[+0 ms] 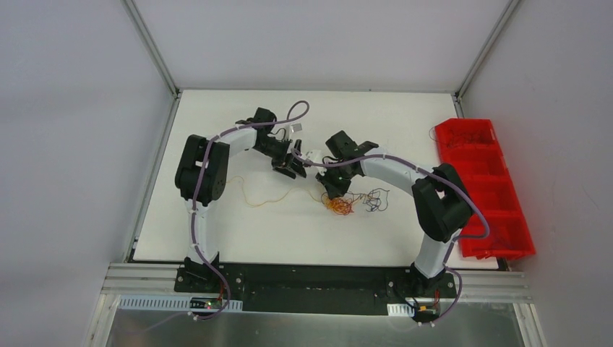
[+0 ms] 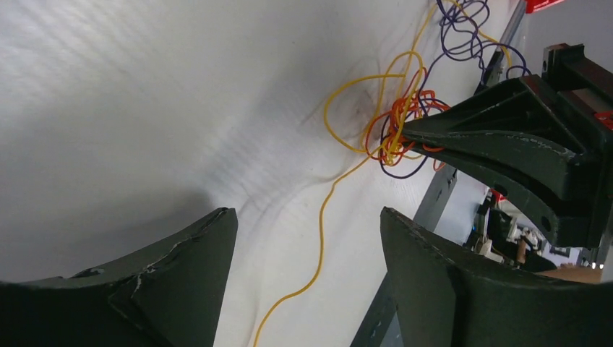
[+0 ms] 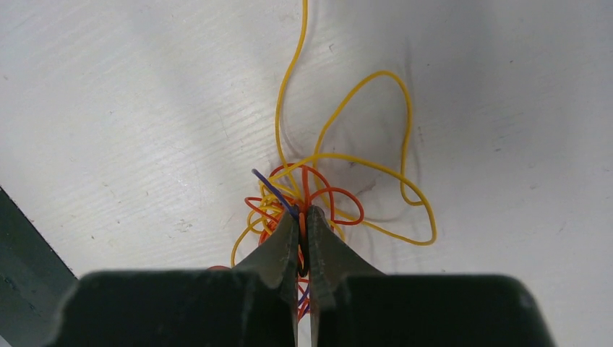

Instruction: Untangle the cables

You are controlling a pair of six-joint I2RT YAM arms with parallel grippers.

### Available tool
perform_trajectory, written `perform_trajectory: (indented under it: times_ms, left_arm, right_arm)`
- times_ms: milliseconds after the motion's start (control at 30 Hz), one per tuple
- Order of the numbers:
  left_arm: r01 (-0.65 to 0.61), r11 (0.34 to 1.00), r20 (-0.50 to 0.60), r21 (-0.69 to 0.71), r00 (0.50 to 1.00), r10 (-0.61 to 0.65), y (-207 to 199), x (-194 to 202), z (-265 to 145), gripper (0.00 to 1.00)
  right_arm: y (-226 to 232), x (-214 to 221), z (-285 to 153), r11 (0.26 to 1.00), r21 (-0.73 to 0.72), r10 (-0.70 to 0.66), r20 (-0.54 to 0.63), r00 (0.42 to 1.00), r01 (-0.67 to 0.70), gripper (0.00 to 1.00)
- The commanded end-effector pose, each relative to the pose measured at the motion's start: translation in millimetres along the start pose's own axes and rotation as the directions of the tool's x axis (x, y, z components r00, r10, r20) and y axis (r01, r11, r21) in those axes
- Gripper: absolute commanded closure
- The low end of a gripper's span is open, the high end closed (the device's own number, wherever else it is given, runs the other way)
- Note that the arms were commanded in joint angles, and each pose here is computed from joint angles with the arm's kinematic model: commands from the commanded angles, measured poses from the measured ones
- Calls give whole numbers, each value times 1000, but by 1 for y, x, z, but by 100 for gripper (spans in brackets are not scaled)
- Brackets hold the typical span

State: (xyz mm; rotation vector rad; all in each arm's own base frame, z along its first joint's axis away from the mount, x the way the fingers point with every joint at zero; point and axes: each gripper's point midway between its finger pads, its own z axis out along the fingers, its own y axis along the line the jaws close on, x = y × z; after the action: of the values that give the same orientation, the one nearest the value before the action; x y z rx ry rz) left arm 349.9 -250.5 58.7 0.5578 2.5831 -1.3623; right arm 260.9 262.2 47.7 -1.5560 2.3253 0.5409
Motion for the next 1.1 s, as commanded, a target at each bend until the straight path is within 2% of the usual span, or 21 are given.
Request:
perform_trajectory:
  times_ms: [0,167,267,300,333,433,533,633,700,767,833,933,1067]
  left_arm:
    - [9,998,-58,62,998,-5,-17,19,16,28]
    - [29,998,-77,57,997,-25,-19,31,17,43]
    - [18,999,-82,49,997,-14,-20,39,13,45]
    - [21,999,-85,46,996,-17,-19,42,13,51]
    - [26,999,-89,45,996,-21,-19,44,14,61]
    - [27,998,-79,48,997,-23,-22,41,10,100]
    - [18,998,-9,58,1000,-17,-37,25,-14,100]
    - [28,999,144,33,989,-32,-37,1,-70,100]
    - [57,998,292,-27,955,-46,-19,-18,-126,100]
    - [112,990,430,-86,901,-65,5,-34,-185,100]
    - [159,980,525,-117,848,-75,23,-43,-231,100]
    - [208,966,596,-155,800,-76,43,-46,-273,100]
    - [214,959,610,-186,790,-58,49,-47,-285,100]
  right_arm:
    - [1,-11,-20,998,42,-58,55,997,56,100]
    - [-3,-10,-31,994,83,-71,69,995,65,100]
    - [-4,-8,-36,992,102,-81,81,993,73,100]
    - [-4,-7,-37,992,101,-82,81,993,74,100]
    - [-4,-7,-38,992,103,-83,83,993,75,100]
    - [-4,-3,-39,992,108,-77,76,994,68,100]
    - [-8,8,-46,991,124,-63,49,997,56,100]
    - [-16,37,-56,990,139,-22,-1,1000,22,100]
    - [-23,63,-65,989,145,20,-30,999,-15,100]
    - [-26,86,-74,987,156,44,-55,998,-35,100]
    - [-26,103,-80,986,161,57,-73,996,-45,100]
    - [-23,119,-85,987,151,71,-96,993,-56,100]
    - [-24,113,-88,985,149,96,-73,993,-84,100]
